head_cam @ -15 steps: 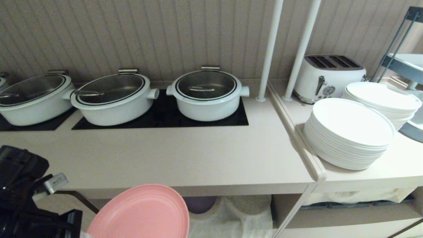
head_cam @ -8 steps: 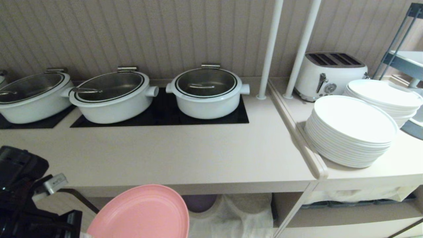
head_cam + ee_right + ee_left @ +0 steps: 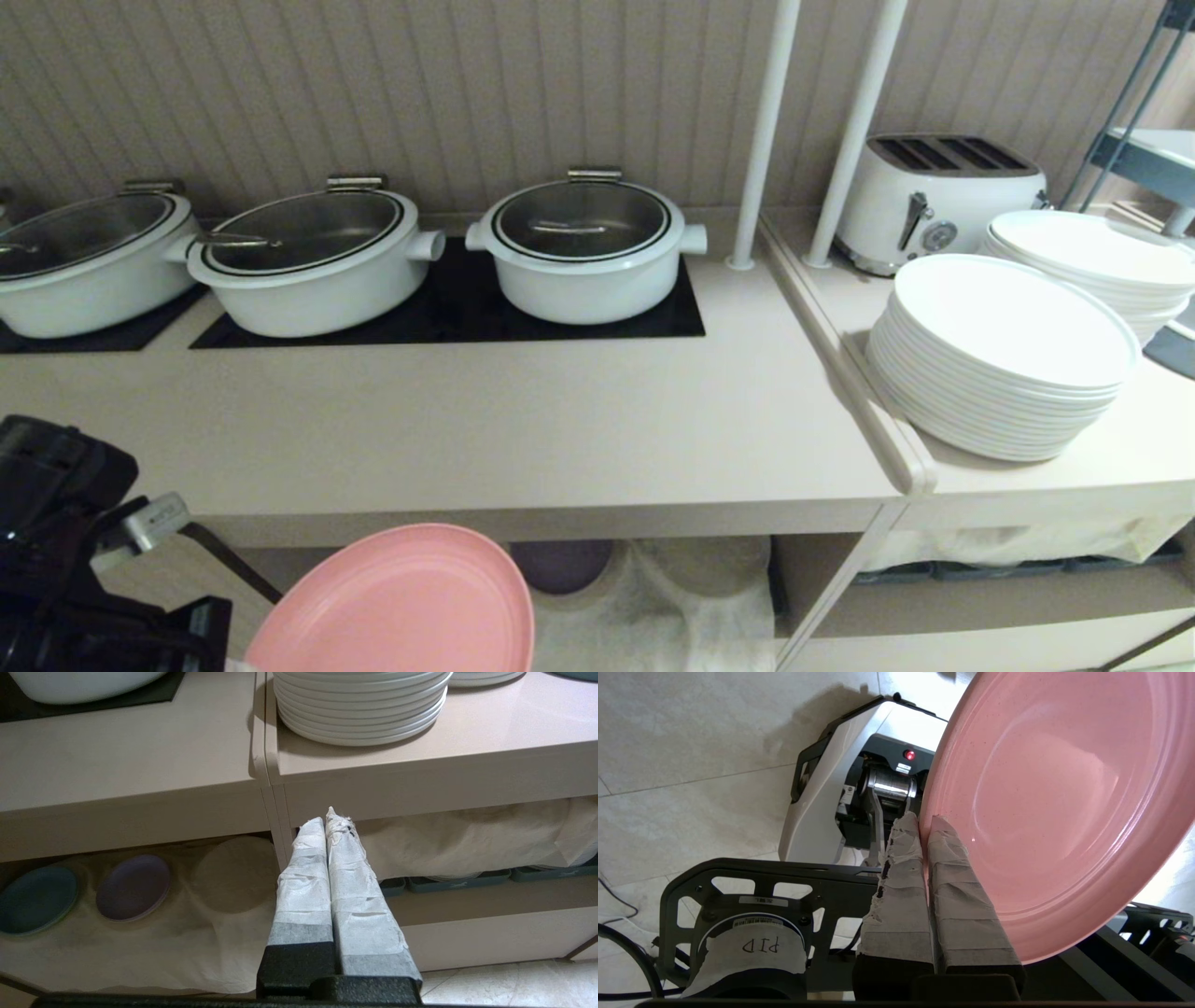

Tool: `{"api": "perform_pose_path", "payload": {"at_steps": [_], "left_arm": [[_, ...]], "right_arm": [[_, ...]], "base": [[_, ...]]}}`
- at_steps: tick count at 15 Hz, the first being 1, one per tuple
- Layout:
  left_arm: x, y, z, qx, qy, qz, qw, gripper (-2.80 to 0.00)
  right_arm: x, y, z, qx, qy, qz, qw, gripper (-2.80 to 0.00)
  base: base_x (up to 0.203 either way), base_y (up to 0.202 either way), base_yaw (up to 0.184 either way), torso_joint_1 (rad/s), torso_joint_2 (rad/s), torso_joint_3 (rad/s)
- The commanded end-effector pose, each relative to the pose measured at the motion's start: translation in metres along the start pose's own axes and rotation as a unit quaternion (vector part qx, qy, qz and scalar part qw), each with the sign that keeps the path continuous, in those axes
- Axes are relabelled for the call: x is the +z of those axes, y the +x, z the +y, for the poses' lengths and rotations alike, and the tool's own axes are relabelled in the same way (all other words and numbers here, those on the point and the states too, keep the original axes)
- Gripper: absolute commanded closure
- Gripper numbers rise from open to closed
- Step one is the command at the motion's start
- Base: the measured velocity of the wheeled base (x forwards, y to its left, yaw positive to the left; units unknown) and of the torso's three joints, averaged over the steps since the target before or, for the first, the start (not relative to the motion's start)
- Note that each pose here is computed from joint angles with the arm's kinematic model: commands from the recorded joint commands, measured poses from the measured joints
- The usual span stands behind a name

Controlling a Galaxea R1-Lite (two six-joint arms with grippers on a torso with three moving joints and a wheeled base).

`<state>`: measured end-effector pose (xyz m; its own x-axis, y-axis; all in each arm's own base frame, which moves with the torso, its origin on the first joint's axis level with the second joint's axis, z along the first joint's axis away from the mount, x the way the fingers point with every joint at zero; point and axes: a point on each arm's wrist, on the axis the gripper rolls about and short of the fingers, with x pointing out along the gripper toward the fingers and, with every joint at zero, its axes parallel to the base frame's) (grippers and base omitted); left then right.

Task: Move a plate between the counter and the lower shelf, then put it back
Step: Put the plate in the cupboard

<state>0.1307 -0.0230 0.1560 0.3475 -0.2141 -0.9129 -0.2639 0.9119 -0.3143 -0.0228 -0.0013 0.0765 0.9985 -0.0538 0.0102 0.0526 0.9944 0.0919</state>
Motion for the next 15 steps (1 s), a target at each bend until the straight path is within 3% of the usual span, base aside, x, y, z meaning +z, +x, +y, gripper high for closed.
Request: {"api": "perform_pose_path", "payload": {"at_steps": [1, 15], "left_arm": [[-0.0005, -0.0005, 0.0002, 0.0, -0.002, 0.0, 1.0, 0.0], [-0.0017, -0.0027, 0.0004, -0.003, -0.001, -0.005, 1.0, 0.0]], "right_arm": [[0.0001, 0.0001, 0.0, 0.0, 0.0, 0.0, 1.0, 0.0], [0.0001, 0.0001, 0.0, 0.0, 0.0, 0.0, 1.0, 0.0]], "base": [[0.0, 0.0, 0.0, -0.144, 0.31, 0.157], [0.0, 0.0, 0.0, -0.148, 0.32, 0.168]]}}
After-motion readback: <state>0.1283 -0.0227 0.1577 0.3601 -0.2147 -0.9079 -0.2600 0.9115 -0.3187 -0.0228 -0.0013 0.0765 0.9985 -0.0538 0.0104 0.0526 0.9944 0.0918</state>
